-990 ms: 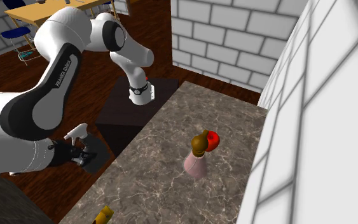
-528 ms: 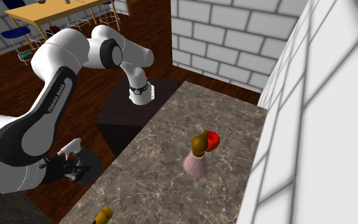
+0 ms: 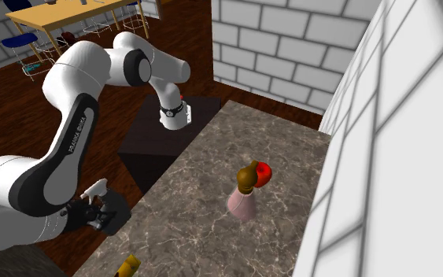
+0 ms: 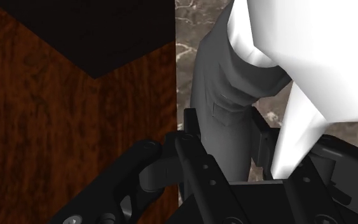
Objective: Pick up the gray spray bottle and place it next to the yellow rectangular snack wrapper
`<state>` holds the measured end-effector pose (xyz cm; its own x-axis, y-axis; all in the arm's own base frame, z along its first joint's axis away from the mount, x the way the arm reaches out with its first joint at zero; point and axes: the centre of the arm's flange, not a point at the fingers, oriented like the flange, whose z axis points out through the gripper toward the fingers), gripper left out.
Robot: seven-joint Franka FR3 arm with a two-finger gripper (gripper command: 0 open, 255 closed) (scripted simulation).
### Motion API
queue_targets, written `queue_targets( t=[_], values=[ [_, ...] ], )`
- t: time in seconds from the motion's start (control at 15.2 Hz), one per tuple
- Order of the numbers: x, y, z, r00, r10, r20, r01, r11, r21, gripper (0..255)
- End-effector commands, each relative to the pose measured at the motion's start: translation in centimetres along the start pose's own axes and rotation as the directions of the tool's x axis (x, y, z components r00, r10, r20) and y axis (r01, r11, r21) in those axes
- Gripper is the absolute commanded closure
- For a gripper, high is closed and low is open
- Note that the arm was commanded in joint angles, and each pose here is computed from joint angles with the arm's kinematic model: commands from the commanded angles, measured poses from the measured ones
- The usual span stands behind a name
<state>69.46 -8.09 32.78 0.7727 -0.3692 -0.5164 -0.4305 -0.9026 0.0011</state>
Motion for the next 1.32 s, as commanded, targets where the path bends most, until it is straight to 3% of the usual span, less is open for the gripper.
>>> queue_targets(
  t=[0.0, 0.59, 0.66, 0.99, 1.25],
  values=[
    [0.5, 0.0, 0.9, 1.0, 0.0, -0.001, 0.0, 1.0, 0.0, 255],
    [1.0, 0.0, 1.7, 1.0, 0.0, -0.001, 0.0, 1.0, 0.0, 255],
    [1.0, 0.0, 1.7, 1.0, 0.0, -0.001, 0.0, 1.0, 0.0, 0],
    [1.0, 0.0, 1.7, 1.0, 0.0, -0.001, 0.0, 1.0, 0.0, 0],
    [1.0, 0.0, -3.3, 1.0, 0.0, -0.001, 0.0, 1.0, 0.0, 0]
  ],
)
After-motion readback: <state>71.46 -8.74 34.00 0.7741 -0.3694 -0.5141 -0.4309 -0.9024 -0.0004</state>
